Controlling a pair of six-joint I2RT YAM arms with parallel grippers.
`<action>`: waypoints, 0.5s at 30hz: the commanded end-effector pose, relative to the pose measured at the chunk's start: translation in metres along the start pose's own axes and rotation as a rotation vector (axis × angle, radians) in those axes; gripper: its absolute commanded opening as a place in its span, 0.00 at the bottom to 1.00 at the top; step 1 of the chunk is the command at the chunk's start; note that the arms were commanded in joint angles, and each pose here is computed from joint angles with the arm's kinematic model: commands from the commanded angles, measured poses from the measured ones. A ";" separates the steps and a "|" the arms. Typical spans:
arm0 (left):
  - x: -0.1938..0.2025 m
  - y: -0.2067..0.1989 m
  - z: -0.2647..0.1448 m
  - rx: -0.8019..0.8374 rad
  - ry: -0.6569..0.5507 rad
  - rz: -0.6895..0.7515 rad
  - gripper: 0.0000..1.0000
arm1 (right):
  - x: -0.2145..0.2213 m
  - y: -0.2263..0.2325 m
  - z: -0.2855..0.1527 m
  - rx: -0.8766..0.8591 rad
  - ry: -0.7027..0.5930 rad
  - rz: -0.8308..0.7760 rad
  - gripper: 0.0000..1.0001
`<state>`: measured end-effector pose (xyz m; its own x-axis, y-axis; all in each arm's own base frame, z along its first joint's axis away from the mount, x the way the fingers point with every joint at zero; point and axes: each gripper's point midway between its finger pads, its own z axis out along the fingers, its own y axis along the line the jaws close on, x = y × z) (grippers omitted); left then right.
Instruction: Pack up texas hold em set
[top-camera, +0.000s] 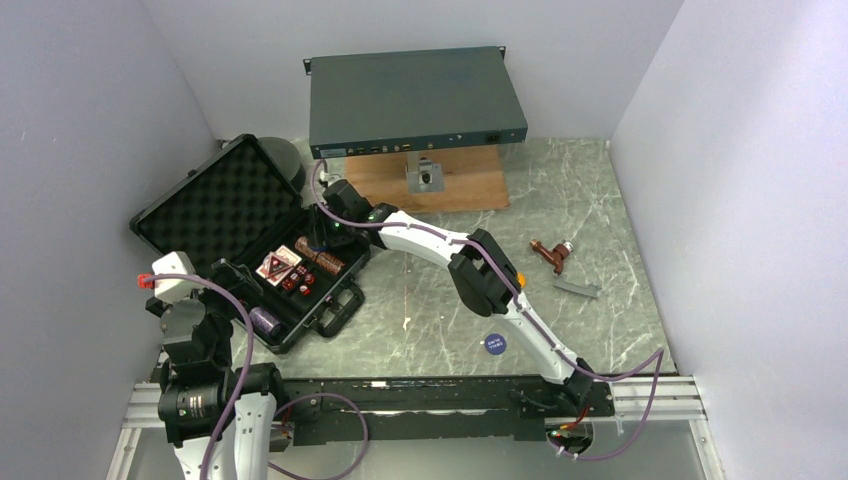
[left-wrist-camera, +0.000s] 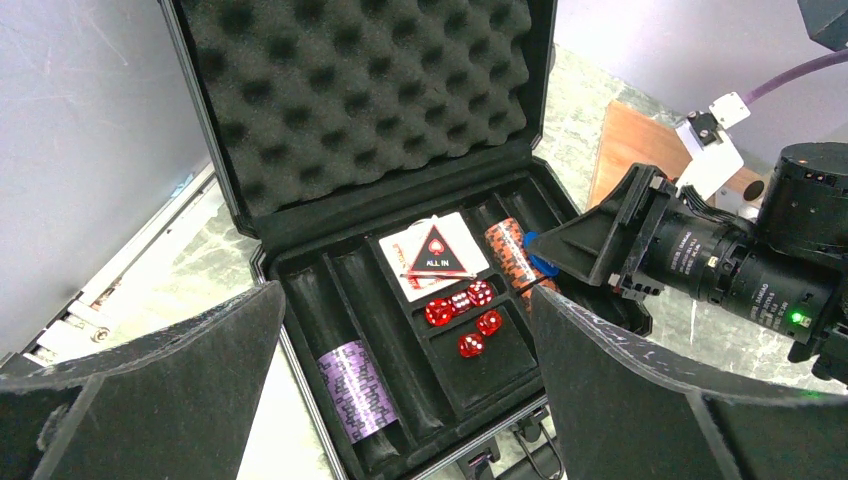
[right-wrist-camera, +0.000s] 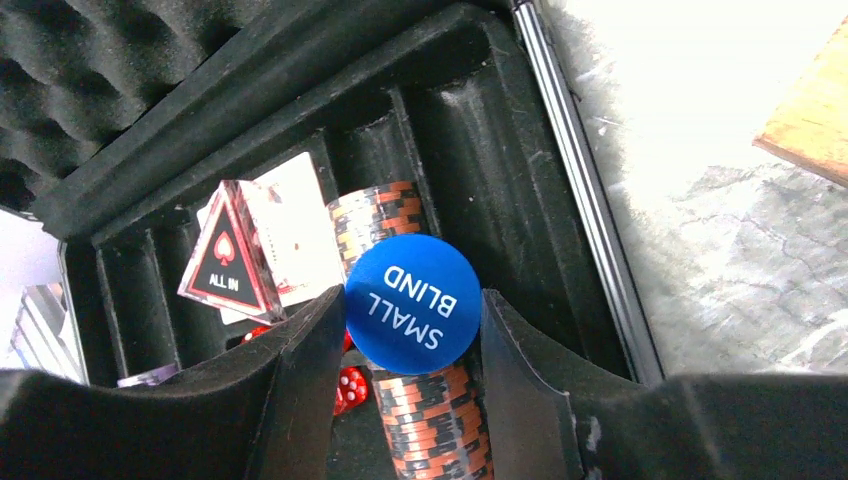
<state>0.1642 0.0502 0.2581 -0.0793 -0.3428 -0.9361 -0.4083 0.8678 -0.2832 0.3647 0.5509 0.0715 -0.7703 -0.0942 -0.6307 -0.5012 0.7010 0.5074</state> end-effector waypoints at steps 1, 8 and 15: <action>-0.013 -0.005 -0.002 0.019 -0.049 -0.014 1.00 | -0.032 0.002 0.001 -0.035 -0.074 0.022 0.05; -0.012 -0.005 -0.001 0.021 -0.043 -0.013 1.00 | -0.045 0.000 0.006 -0.051 -0.114 0.030 0.08; -0.011 -0.005 0.001 0.019 -0.033 -0.010 1.00 | -0.053 0.001 0.012 -0.075 -0.144 0.037 0.15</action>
<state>0.1642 0.0501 0.2580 -0.0799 -0.3425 -0.9361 -0.4080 0.8681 -0.2828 0.3889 0.5543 0.0582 -0.7688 -0.0511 -0.6374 -0.4836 0.6987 0.5272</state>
